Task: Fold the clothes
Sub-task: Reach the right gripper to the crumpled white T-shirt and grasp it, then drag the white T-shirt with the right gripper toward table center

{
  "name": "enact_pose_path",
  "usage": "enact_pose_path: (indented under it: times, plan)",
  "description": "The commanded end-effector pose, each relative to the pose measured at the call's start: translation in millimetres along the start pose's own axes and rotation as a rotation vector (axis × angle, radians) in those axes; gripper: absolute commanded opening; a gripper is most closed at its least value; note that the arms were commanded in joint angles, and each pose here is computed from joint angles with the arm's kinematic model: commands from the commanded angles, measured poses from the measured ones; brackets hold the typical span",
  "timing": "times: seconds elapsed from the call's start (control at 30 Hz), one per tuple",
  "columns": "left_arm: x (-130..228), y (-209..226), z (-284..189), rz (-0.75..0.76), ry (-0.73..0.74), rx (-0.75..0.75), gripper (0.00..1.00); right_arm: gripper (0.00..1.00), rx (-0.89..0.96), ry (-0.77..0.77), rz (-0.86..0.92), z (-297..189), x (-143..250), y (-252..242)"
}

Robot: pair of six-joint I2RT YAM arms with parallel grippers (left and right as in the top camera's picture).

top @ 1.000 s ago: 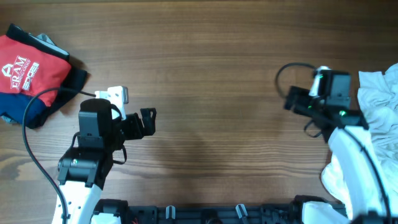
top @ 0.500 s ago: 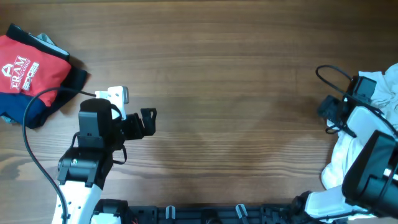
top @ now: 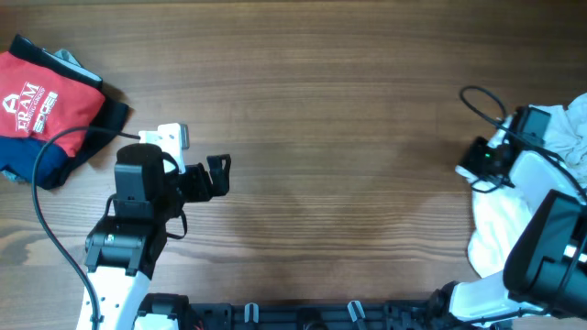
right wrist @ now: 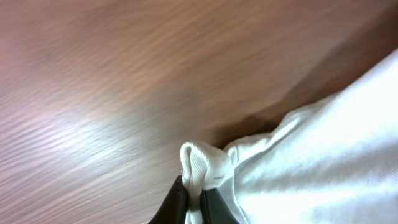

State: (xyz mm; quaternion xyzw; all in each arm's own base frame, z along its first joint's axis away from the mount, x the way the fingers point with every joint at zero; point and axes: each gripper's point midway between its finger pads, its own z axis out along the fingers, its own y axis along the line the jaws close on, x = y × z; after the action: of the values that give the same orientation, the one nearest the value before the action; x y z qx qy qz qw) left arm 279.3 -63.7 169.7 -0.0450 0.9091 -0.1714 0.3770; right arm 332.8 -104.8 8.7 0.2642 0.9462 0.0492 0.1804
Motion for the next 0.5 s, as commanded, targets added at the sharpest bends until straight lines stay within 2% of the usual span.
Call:
enact_pose_path:
  times: [0.0, 0.13, 0.23, 0.3, 0.37, 0.4, 0.43, 0.47]
  plan:
    - [-13, -9, -3, 0.009, -0.039, 0.030, 1.00, 0.04, -0.271, -0.029, -0.185, -28, -1, 106]
    - [-18, -11, -4, 0.013, -0.057, 0.036, 1.00, 0.04, -0.450, -0.083, -0.239, -43, 21, 213]
    - [-19, -11, -3, 0.015, -0.063, 0.037, 1.00, 0.04, -0.674, -0.237, -0.313, -80, 26, 302]
    - [-21, -11, -2, 0.015, -0.065, 0.038, 1.00, 0.04, -0.772, -0.371, -0.367, -107, 28, 343]
    - [-21, -10, 2, 0.014, -0.060, 0.037, 1.00, 0.05, -0.772, -0.469, -0.369, -121, 28, 360]
    - [-20, -9, 4, 0.013, -0.052, 0.034, 1.00, 0.29, -0.759, -0.482, -0.366, -121, 28, 360]
    - [-19, -9, 7, 0.011, -0.045, 0.032, 1.00, 0.75, -0.743, -0.483, -0.364, -119, 28, 359]
    - [-17, -8, 10, 0.008, -0.033, 0.029, 1.00, 0.99, -0.707, -0.477, -0.357, -113, 26, 352]
